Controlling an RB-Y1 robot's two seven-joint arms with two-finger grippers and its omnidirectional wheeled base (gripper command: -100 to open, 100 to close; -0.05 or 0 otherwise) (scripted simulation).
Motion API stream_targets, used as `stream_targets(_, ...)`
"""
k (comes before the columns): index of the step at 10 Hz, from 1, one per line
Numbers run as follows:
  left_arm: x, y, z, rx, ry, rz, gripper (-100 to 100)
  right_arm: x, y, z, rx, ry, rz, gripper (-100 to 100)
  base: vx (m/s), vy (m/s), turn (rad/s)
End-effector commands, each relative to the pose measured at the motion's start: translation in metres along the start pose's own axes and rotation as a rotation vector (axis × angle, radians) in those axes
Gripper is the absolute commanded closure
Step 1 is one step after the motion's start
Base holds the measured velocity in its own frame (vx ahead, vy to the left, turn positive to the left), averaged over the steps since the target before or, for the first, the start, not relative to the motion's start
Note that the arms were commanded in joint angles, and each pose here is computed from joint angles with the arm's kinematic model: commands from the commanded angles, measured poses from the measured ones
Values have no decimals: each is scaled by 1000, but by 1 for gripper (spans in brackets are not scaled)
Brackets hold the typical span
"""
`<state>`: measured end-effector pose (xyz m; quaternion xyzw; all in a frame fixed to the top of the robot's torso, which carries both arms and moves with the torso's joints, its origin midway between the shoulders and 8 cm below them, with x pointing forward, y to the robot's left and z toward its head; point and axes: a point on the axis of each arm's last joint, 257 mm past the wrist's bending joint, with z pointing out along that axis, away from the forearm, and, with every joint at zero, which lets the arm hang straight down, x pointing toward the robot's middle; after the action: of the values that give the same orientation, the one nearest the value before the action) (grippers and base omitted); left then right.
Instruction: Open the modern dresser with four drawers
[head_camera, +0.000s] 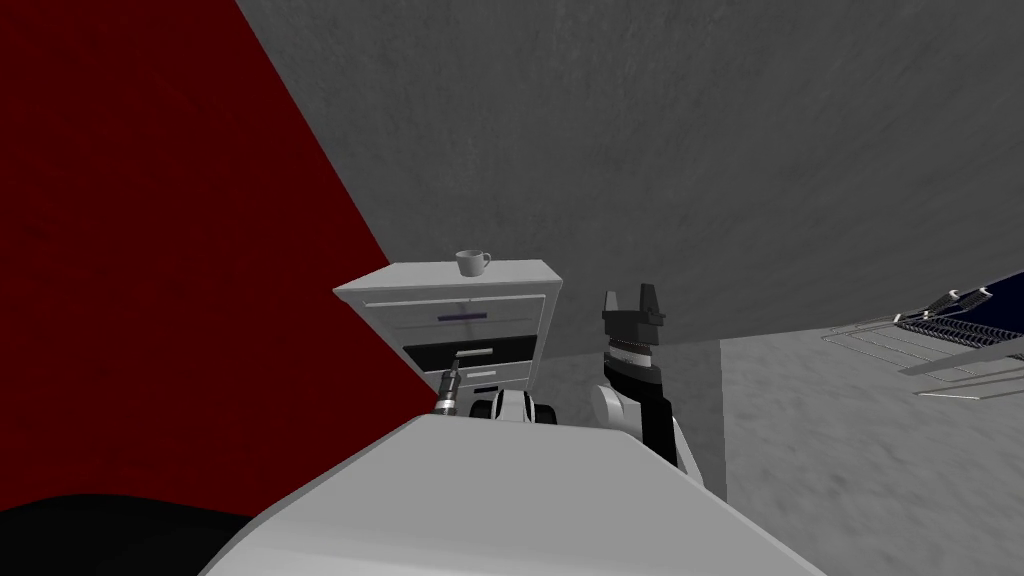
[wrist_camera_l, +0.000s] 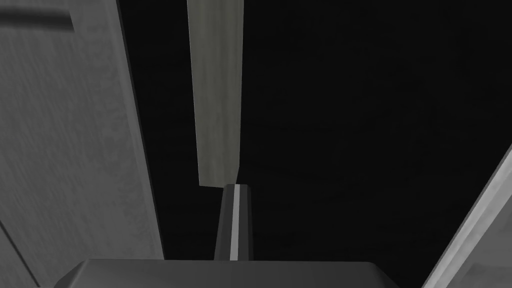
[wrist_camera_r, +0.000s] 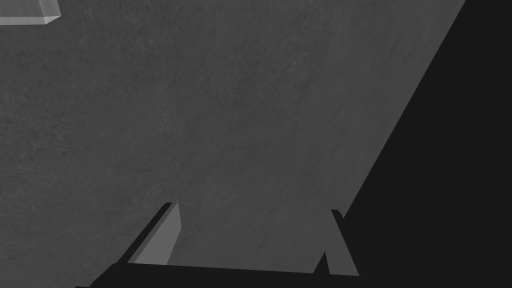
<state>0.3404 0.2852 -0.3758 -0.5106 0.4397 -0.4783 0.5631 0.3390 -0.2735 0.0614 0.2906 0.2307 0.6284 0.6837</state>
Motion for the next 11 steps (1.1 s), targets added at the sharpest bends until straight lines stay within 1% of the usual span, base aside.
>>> stream_targets(1,-15,-1,2,-1,20,44,-100,0,0,0,0,0,0,0,0,0,0)
stream_targets(3,-27,-2,3,-2,36,78,-100,0,0,0,0,0,0,0,0,0,0)
stream_targets(4,-35,-3,5,-2,47,102,-100,0,0,0,0,0,0,0,-2,-6,2)
stream_targets(6,-45,-4,10,-10,61,133,-100,0,0,0,0,0,0,0,-11,-14,4)
stream_targets(8,-45,-7,20,-16,62,134,-100,0,0,0,0,0,0,0,-34,-36,8)
stream_targets(9,-38,-9,23,-14,55,115,-100,0,0,0,0,0,0,0,-34,-47,9)
stream_targets(10,-28,-9,25,-14,43,87,-100,0,0,0,0,0,0,0,-25,-38,7)
stream_targets(11,-23,-9,25,-15,37,73,-100,0,0,0,0,0,0,0,-15,-22,1)
